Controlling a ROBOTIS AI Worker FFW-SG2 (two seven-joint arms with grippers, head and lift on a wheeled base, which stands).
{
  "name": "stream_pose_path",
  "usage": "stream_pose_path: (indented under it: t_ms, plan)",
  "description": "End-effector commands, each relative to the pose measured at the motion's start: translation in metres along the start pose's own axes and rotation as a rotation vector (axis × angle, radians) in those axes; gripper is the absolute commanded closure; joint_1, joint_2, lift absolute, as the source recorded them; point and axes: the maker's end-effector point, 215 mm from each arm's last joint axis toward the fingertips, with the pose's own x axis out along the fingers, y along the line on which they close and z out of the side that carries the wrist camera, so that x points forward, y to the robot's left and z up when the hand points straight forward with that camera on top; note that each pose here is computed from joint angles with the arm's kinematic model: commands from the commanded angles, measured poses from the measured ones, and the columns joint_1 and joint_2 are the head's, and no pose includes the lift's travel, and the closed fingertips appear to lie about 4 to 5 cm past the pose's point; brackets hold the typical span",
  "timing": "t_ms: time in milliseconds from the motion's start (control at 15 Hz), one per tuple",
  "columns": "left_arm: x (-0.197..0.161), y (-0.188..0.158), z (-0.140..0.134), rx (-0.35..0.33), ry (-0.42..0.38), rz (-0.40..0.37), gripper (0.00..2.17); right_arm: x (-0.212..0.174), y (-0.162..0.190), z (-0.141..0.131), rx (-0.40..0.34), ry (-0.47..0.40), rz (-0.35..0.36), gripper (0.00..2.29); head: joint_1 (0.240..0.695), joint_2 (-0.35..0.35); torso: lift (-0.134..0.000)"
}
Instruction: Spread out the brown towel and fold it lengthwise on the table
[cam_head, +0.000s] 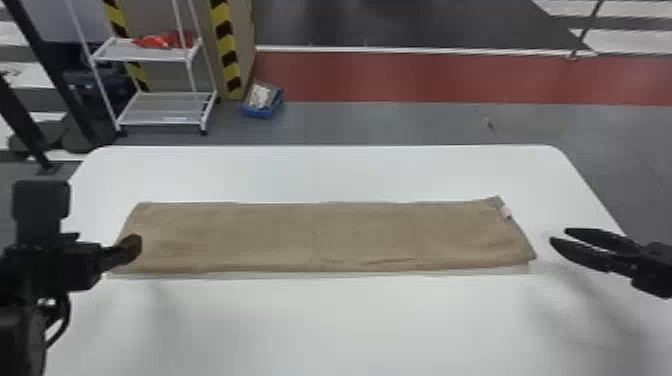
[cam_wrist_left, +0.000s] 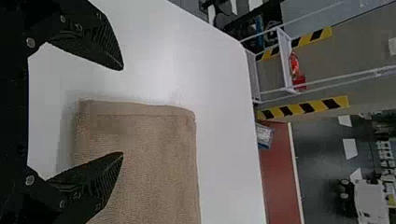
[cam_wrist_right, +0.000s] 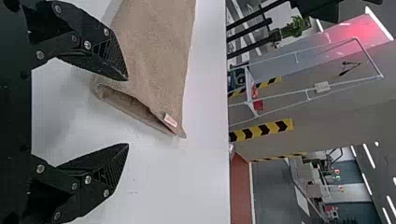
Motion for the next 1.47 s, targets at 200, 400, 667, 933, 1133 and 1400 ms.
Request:
stream_pose_path:
  t_ms: [200, 400, 667, 933, 1133, 1400]
  plan:
    - [0.037, -0.014, 0.066, -0.041, -0.094, -0.092, 0.05, 0.051, 0.022, 0.067, 0.009, 0.025, 0.071, 0.45, 0.695, 0.017, -0.124]
    - [0.048, -0.038, 0.061, -0.108, 0.013, -0.199, 0.05, 0.069, 0.022, 0.080, 0.024, 0.102, 0.061, 0.45, 0.695, 0.026, -0.124]
    - [0.045, -0.040, 0.034, -0.179, 0.177, -0.264, 0.05, 0.070, 0.008, 0.075, 0.062, 0.190, 0.022, 0.45, 0.695, 0.020, -0.124]
    - [0.048, -0.038, 0.031, -0.210, 0.191, -0.310, 0.05, 0.065, -0.006, 0.053, 0.037, 0.262, 0.030, 0.45, 0.695, 0.003, -0.124]
    - [0.049, -0.038, 0.029, -0.210, 0.196, -0.311, 0.05, 0.067, -0.006, 0.047, 0.004, 0.291, 0.038, 0.45, 0.695, 0.001, -0.124]
    - [0.060, -0.042, 0.013, -0.214, 0.247, -0.312, 0.05, 0.068, -0.004, 0.037, 0.000, 0.311, 0.042, 0.45, 0.695, 0.002, -0.124]
